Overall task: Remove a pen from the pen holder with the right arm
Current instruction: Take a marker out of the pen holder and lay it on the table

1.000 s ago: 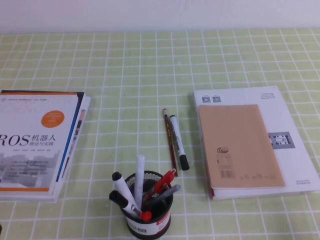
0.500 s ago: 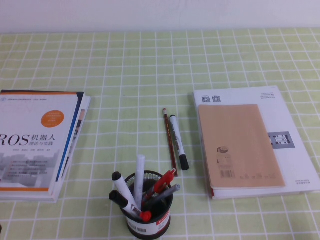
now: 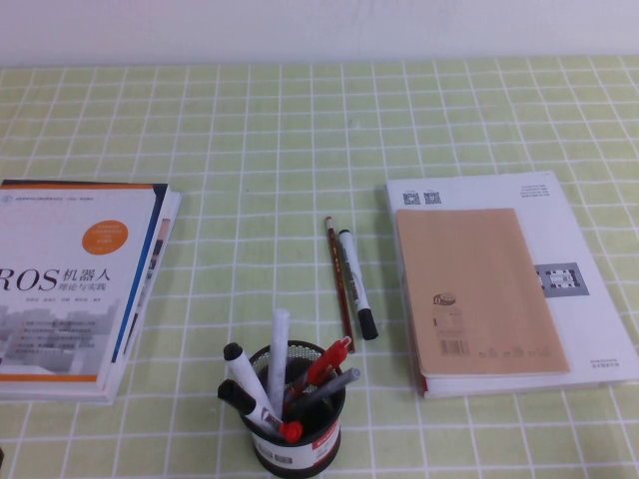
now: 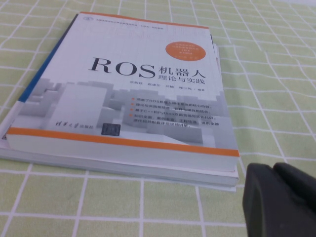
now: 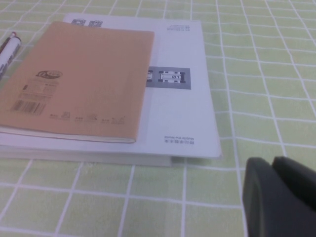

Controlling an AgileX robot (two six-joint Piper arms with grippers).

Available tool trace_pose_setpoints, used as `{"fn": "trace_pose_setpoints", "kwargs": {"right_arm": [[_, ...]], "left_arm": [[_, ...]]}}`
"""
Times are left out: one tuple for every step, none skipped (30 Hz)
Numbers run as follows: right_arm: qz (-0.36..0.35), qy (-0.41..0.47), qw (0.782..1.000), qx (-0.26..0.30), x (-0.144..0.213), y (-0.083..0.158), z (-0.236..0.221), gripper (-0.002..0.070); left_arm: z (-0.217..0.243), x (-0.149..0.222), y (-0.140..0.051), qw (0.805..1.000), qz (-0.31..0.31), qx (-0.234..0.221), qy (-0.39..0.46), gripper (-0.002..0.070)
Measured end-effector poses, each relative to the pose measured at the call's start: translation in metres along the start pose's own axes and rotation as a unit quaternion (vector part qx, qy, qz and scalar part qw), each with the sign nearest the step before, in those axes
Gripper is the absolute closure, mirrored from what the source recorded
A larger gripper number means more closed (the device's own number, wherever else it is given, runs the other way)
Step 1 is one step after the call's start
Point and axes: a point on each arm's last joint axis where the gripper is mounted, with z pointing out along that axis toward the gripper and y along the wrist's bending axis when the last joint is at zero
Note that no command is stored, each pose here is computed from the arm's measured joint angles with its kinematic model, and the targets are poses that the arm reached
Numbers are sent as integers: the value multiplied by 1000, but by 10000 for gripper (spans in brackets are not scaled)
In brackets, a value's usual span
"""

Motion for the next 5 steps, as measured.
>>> {"fn": "trace_pose_setpoints", "kwargs": {"right_arm": [[0, 1, 1000, 0, 0, 0, 0, 689], [0, 1, 1000, 0, 0, 0, 0, 689], [0, 1, 1000, 0, 0, 0, 0, 689], [0, 1, 1000, 0, 0, 0, 0, 689], [0, 1, 1000, 0, 0, 0, 0, 689]], "left_arm": [[0, 0, 0, 1000, 0, 0, 0, 683], [0, 0, 0, 1000, 0, 0, 0, 683], [0, 0, 0, 1000, 0, 0, 0, 683], [0, 0, 0, 1000, 0, 0, 0, 683], [0, 0, 0, 1000, 0, 0, 0, 683]]}}
